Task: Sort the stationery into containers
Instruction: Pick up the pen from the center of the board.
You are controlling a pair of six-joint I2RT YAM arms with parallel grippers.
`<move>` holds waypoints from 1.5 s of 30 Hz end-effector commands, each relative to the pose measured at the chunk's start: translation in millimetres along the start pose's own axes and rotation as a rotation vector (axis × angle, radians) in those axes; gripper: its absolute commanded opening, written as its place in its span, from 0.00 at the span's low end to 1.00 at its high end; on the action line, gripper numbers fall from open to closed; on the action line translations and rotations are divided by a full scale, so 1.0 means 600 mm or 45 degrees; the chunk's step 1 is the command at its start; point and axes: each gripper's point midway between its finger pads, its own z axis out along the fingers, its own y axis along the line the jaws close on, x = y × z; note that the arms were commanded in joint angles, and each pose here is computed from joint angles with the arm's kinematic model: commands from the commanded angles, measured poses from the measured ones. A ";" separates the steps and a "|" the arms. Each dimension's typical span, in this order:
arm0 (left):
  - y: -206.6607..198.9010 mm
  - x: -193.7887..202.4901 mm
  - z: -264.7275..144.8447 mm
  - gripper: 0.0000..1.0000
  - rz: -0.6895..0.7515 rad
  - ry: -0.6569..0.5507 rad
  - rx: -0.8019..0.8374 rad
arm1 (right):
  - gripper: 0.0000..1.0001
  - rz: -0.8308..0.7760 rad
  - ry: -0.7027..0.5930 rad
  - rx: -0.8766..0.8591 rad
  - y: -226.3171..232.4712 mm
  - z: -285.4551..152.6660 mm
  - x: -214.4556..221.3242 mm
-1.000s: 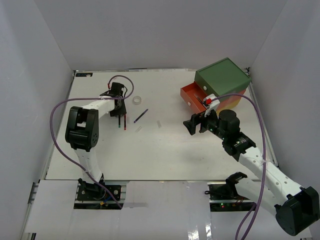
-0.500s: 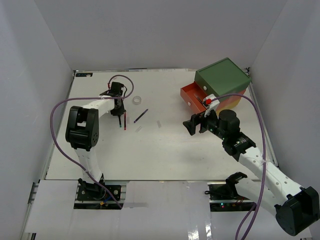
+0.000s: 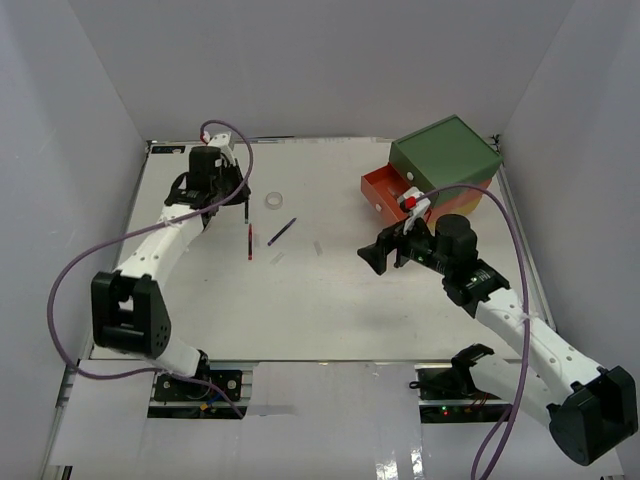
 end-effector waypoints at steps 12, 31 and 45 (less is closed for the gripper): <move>-0.221 -0.025 -0.266 0.00 0.492 -0.578 0.991 | 1.00 -0.005 -0.138 -0.425 0.125 0.051 -0.132; -0.255 -0.001 -0.356 0.00 -0.024 -0.759 1.254 | 0.93 -0.074 -0.284 -0.668 0.239 0.141 -0.170; -0.259 -0.006 -0.382 0.00 -0.125 -0.888 1.327 | 0.87 -0.059 -0.197 -0.746 0.263 0.178 -0.177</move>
